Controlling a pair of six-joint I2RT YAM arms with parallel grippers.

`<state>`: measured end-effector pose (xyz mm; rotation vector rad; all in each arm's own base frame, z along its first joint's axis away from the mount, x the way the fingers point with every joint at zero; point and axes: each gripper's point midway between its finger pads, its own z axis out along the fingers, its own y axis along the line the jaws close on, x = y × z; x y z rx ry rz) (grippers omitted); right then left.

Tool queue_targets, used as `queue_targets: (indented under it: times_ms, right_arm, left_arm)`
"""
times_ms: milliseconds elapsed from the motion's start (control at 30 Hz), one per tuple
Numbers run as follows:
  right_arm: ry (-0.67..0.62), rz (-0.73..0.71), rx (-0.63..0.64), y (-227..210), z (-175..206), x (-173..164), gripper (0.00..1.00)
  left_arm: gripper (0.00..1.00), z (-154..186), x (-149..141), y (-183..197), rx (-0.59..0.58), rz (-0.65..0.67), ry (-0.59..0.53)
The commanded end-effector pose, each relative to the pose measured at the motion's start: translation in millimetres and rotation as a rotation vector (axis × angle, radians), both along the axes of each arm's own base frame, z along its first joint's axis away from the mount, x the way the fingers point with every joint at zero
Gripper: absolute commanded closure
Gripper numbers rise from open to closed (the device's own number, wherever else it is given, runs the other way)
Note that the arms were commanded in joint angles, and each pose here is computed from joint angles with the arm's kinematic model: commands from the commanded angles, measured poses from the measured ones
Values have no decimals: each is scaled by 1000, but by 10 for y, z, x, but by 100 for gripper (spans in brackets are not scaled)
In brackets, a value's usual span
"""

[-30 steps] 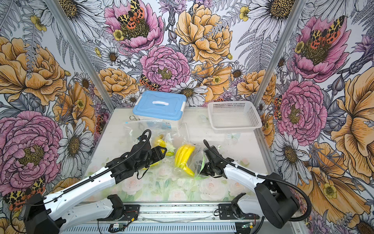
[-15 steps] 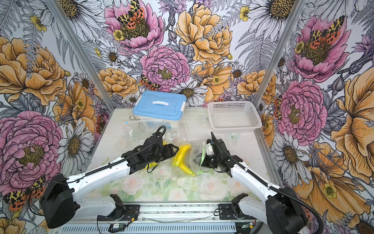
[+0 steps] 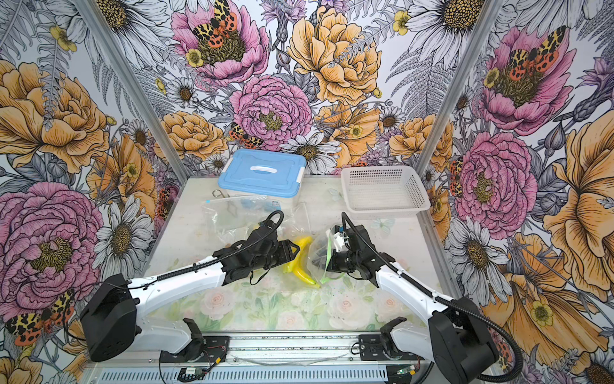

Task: Open the zip-top bag and take out the banana
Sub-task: Adjust the zipper food storage bag at the center of the board.

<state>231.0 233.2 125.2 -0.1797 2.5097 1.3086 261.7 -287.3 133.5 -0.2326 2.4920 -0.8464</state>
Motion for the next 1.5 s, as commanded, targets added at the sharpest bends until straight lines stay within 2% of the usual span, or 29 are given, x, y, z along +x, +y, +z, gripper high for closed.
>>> queue_targets:
  times_ms: [0,167,267,433,667,1100,1467]
  right_arm:
    - [-25,13,43,100,4,47,69]
    - [-7,5,68,178,-34,138,69]
    - [-13,7,61,203,-33,171,68]
    - [5,10,54,216,-93,197,64]
    - [13,20,87,289,-108,254,62]
    - [21,21,86,300,-107,244,59]
    - [23,31,94,345,-85,271,59]
  left_arm:
    - [41,-125,41,88,17,18,1]
    - [48,-282,40,224,6,43,23]
    - [49,-307,50,262,0,44,36]
    - [36,-206,-25,348,-66,54,43]
    - [35,-315,-202,589,-205,122,72]
    - [39,-477,-283,487,-230,101,95]
    - [44,-661,-568,411,-230,100,119]
